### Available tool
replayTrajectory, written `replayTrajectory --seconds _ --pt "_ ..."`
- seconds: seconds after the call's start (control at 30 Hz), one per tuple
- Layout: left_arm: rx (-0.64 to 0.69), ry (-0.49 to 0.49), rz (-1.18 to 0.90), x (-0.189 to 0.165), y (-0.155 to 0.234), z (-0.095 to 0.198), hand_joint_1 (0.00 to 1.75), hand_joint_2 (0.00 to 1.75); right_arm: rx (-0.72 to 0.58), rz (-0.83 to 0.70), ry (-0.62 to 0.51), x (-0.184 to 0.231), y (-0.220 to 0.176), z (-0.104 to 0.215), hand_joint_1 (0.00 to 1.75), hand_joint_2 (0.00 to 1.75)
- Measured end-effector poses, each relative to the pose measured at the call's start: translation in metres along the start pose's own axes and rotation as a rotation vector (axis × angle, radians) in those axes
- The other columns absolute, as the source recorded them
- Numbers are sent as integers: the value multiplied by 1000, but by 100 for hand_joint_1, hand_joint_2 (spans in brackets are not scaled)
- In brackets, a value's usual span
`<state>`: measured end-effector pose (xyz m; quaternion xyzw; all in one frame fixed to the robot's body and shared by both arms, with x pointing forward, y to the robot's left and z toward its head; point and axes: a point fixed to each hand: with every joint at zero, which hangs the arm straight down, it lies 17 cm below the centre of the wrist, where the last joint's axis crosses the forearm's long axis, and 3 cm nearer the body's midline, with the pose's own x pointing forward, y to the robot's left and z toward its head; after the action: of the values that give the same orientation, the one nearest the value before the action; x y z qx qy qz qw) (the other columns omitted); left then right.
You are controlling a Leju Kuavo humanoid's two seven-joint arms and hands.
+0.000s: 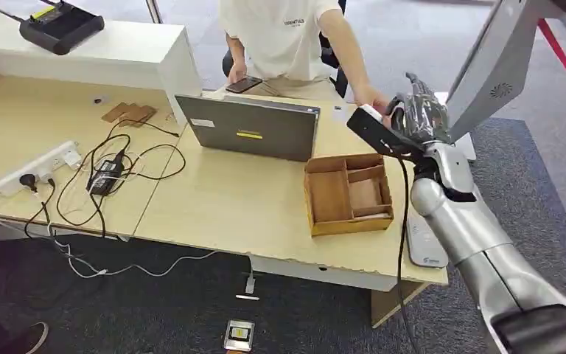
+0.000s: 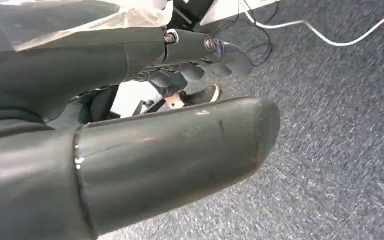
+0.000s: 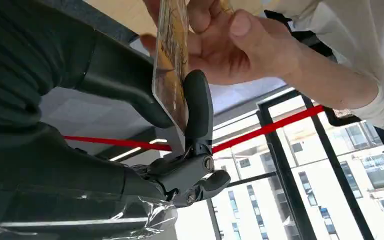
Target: Pass the card to the sensor for recognition and then transmit it.
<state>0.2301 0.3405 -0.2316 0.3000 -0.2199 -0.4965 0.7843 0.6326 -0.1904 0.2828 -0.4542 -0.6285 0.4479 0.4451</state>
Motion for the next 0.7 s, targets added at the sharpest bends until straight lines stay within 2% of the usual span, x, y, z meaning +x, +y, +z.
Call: replayTrajectory --seconds 0.4,0.43,0.47,0.5,0.7 --pt "4 -9 -20 4 6 -3 0 0 25 94 60 16 -10 -28 175 175" --pt "4 -9 -20 4 5 -2 0 0 31 97 61 17 -9 -29 166 175" --pt "4 -9 -20 3 5 -2 0 0 38 97 61 20 -7 -29 166 175" --pt "4 -9 -20 3 5 -2 0 0 45 97 63 21 -4 -29 0 175" --pt "3 -11 -17 2 4 -2 0 0 53 99 61 29 3 -28 0 175"
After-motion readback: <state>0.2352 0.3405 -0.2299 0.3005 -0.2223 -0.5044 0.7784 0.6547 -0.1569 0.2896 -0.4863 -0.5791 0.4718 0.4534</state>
